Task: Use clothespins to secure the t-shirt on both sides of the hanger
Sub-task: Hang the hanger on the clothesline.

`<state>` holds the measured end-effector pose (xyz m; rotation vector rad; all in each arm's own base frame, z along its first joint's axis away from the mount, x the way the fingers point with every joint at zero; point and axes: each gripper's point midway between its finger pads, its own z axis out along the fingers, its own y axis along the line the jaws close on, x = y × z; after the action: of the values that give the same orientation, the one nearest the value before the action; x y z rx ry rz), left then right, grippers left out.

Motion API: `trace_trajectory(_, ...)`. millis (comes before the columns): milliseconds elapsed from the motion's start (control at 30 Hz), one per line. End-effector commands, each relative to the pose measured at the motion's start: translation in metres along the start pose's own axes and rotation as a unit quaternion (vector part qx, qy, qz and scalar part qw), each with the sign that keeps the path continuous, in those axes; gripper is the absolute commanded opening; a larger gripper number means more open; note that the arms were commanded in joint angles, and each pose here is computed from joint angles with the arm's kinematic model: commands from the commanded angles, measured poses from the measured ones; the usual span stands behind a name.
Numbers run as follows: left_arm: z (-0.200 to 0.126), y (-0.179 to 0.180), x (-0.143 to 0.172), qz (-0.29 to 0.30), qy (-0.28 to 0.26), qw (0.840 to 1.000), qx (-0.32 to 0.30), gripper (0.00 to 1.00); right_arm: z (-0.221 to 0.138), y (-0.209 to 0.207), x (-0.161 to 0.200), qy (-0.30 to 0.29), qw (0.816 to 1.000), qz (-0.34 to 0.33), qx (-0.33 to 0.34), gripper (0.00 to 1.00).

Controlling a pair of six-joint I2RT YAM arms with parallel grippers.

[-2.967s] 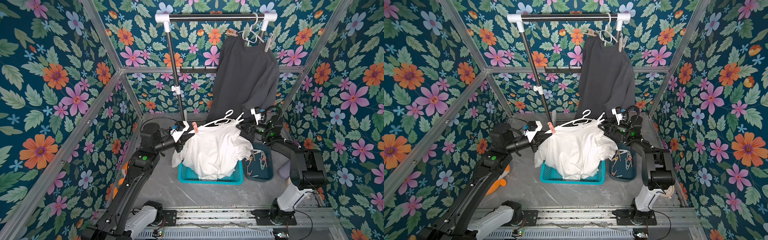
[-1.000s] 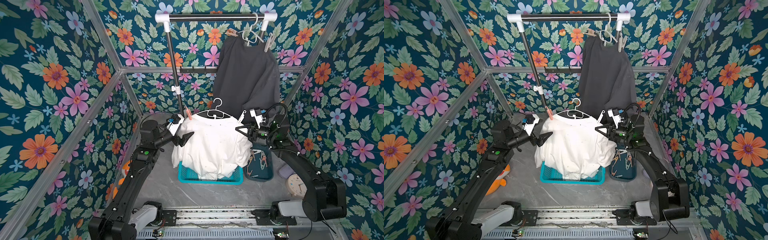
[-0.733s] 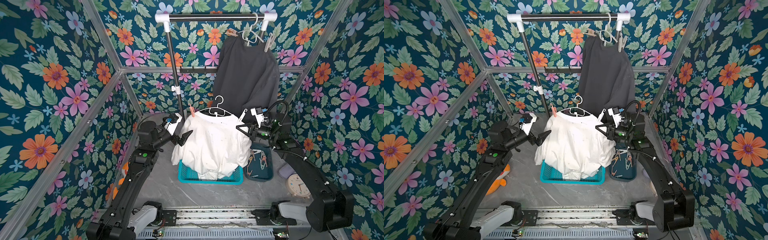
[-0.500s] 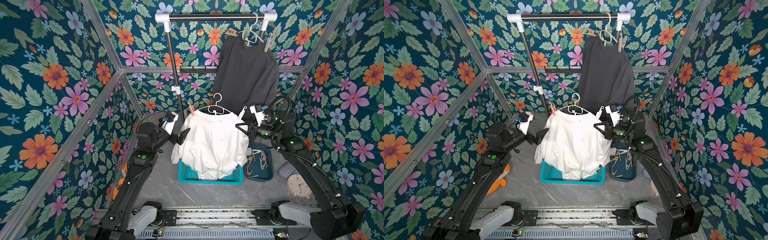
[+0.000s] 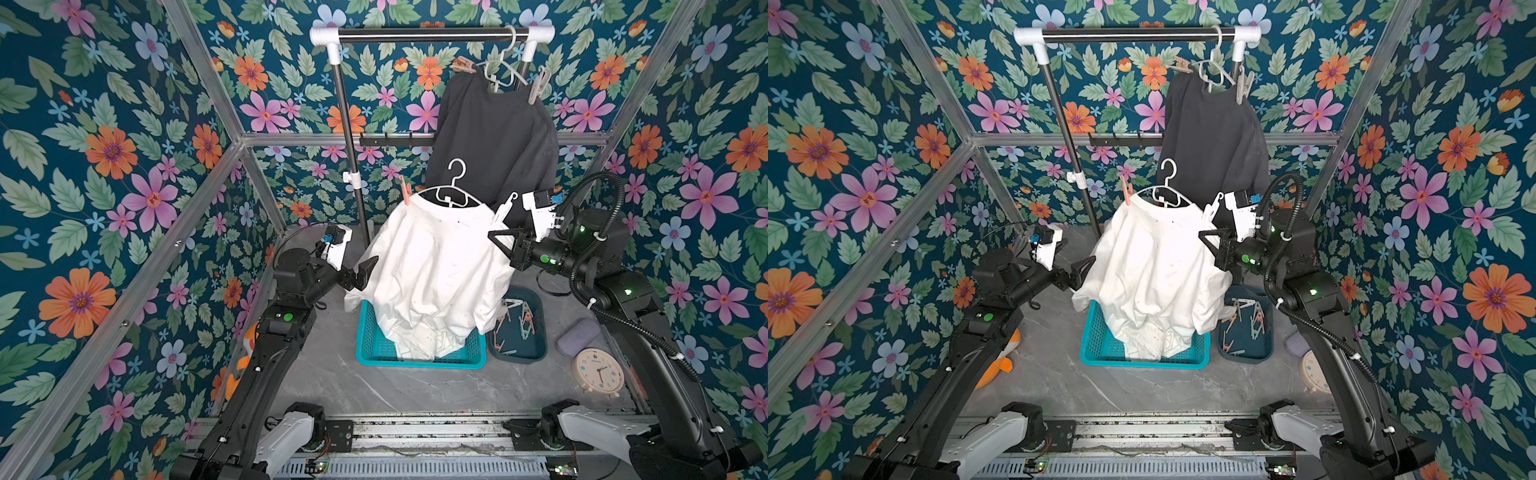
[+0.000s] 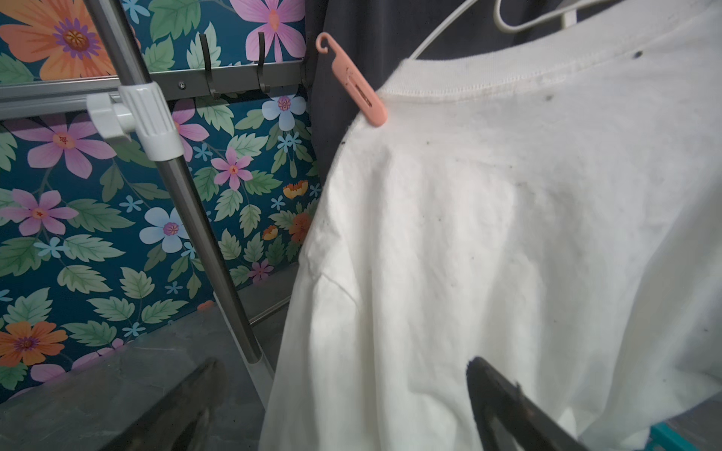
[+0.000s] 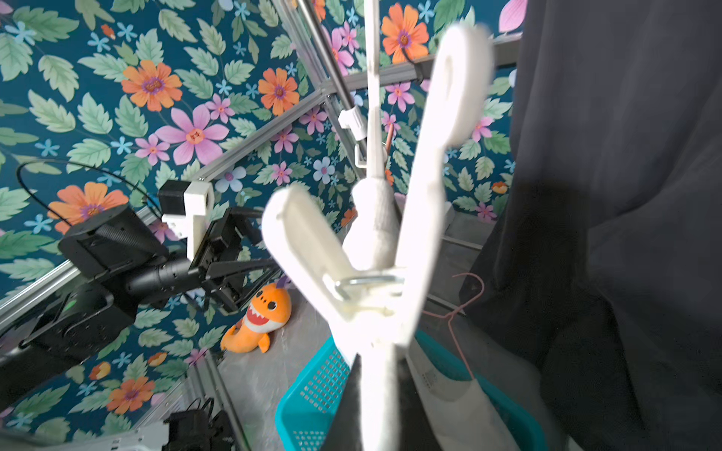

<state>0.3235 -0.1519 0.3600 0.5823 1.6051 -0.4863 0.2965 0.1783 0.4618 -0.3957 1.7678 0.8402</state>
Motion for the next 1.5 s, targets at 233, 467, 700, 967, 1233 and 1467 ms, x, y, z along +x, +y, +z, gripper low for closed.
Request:
trace_trajectory(233,-0.002,-0.008,0.000,-0.023,-0.022,0.999,0.020,0.97,-0.009,0.008,-0.087,-0.110,0.991,-0.074,0.035,0.00)
trace_trajectory(467,0.000,-0.009,0.002,-0.030,-0.022,0.999,0.022,0.97,-0.006,0.015,-0.129,-0.150,0.981,-0.119,0.036,0.00)
trace_trajectory(700,0.005,-0.010,0.009,-0.062,-0.027,0.997,0.031,0.94,-0.005,0.026,-0.157,-0.179,0.975,-0.127,0.020,0.00)
trace_trajectory(967,0.003,-0.009,0.012,-0.063,-0.024,0.997,0.026,0.94,-0.019,0.032,-0.191,-0.211,0.966,-0.140,0.043,0.00)
trace_trajectory(1233,0.001,-0.011,0.011,-0.061,-0.032,0.997,0.028,0.94,-0.020,0.027,-0.219,-0.251,0.951,-0.168,0.072,0.00)
trace_trajectory(1467,0.000,-0.012,0.012,-0.063,-0.033,0.997,0.027,0.94,-0.004,0.016,-0.237,-0.266,0.940,-0.194,0.093,0.00)
